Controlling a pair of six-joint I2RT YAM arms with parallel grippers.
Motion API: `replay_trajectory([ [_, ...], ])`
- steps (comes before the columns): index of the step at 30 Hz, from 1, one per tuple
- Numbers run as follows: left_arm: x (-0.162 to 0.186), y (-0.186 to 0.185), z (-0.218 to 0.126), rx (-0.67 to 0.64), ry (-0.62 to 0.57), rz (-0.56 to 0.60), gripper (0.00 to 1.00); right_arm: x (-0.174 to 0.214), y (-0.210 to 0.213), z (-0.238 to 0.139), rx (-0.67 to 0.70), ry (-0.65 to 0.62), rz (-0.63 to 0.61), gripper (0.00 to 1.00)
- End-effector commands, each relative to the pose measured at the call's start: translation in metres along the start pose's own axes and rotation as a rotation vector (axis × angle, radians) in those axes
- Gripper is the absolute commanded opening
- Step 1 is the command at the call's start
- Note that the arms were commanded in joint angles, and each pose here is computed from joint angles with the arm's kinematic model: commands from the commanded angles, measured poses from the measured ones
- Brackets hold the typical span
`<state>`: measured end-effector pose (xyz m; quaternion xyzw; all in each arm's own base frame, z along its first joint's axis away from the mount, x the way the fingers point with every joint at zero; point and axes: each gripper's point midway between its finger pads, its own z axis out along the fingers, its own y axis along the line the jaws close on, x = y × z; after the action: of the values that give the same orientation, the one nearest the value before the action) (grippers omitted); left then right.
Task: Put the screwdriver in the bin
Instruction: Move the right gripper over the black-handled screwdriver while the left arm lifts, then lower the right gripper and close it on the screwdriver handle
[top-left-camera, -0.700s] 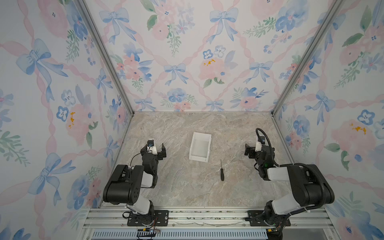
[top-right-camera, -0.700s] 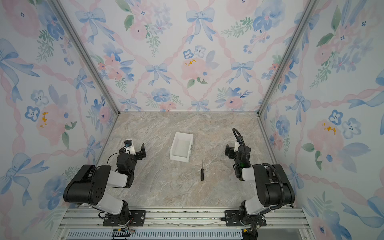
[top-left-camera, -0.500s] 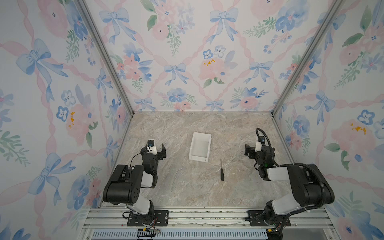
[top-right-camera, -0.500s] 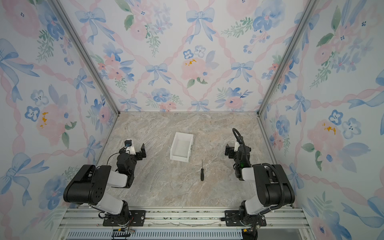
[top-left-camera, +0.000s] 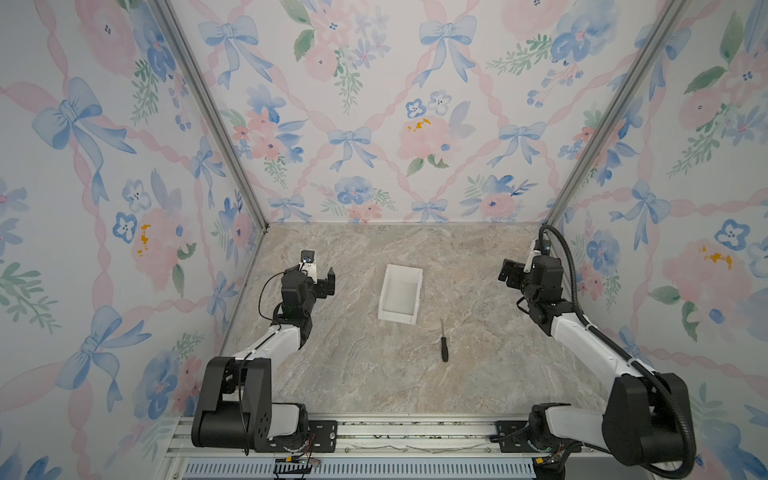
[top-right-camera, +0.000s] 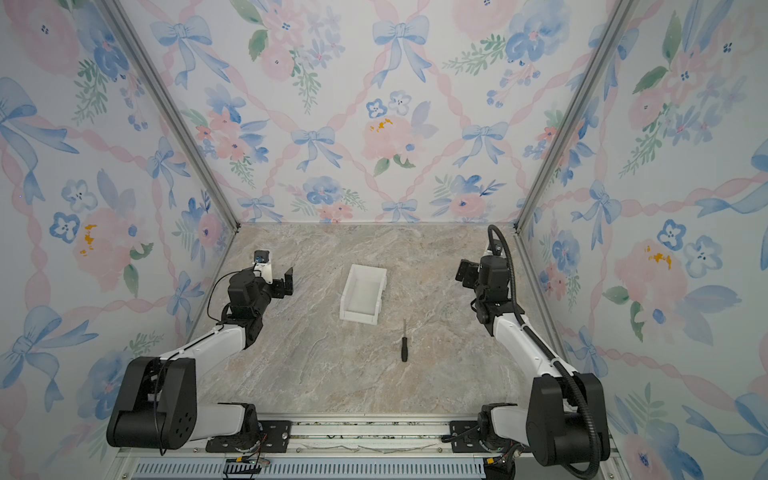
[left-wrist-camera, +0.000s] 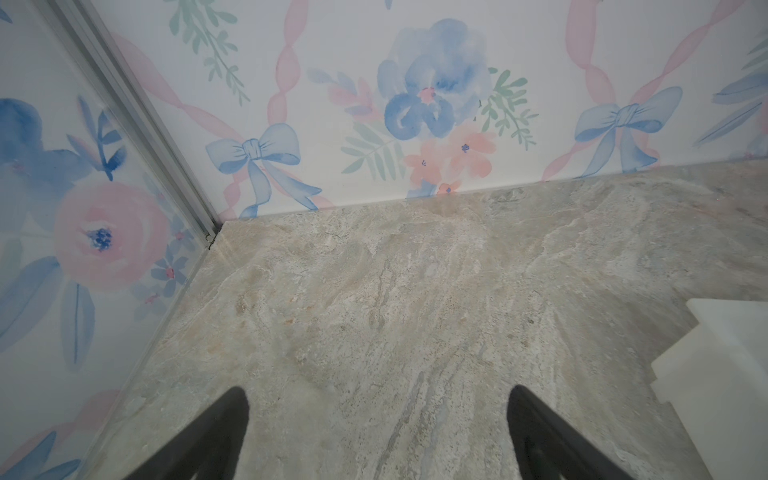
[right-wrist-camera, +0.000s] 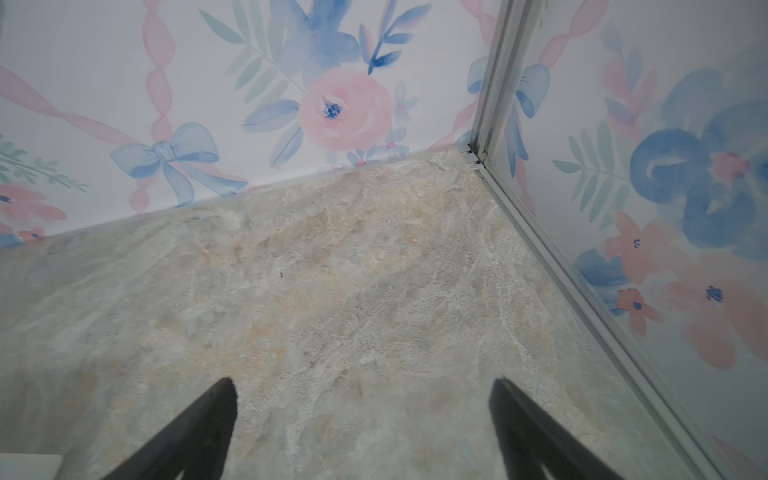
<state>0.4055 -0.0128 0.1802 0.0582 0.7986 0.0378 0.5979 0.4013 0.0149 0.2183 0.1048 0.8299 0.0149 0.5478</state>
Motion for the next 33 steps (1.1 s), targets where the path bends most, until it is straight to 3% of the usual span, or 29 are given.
replay_trajectory([
  [1,0.0,-0.017,-0.021,0.1,0.099,0.083,0.98,0.09,0.037,-0.036,-0.179,0.338,0.032,0.97],
  [6,-0.044,-0.034,-0.052,0.234,0.098,0.092,0.98,0.125,0.078,-0.096,-0.197,0.424,-0.157,0.97],
  [11,-0.048,-0.047,-0.067,0.302,0.148,0.098,0.98,0.175,0.109,-0.139,-0.235,0.519,-0.269,0.85],
  [14,-0.044,-0.052,-0.071,0.329,0.169,0.083,0.98,0.204,0.118,-0.152,-0.242,0.557,-0.253,0.76],
  [22,-0.04,-0.054,-0.076,0.341,0.189,0.079,0.98,0.247,0.131,-0.145,-0.219,0.648,-0.24,0.59],
  [33,-0.041,-0.052,-0.078,0.325,0.187,0.082,0.98,0.271,0.15,-0.117,-0.172,0.725,-0.233,0.57],
])
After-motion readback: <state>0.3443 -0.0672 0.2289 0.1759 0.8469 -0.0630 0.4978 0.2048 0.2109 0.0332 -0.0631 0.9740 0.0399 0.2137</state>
